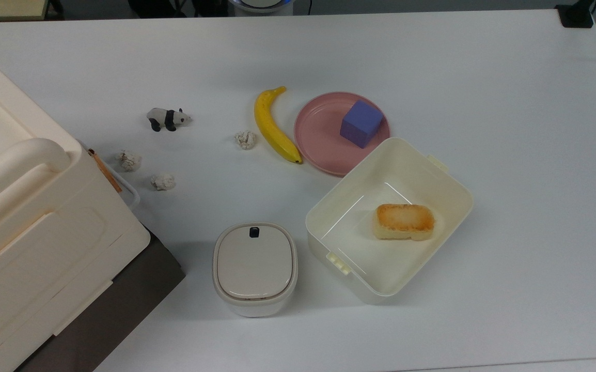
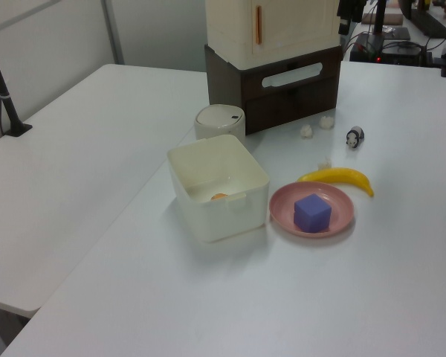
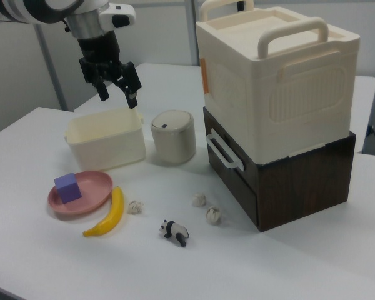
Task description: Slide the drawer open
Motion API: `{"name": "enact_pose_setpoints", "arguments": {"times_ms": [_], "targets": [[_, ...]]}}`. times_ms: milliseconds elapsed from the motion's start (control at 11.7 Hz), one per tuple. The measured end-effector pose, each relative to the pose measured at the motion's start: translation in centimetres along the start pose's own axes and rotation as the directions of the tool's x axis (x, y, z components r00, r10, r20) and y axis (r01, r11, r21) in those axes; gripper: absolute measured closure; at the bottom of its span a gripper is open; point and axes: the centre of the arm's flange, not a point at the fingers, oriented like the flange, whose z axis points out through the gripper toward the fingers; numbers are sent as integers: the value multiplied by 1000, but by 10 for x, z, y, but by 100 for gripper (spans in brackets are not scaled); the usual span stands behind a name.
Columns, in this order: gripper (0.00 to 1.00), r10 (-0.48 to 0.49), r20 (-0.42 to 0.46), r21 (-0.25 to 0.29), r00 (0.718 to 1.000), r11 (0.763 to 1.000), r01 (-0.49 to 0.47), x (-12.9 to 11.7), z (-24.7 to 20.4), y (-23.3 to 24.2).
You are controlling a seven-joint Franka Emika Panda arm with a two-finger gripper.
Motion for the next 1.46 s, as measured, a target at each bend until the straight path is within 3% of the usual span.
{"name": "enact_pose_setpoints", "arguments": {"times_ms": [1457], "targets": [[0,16,6,-1,1000,1000,-16,-1,1,9]]}}
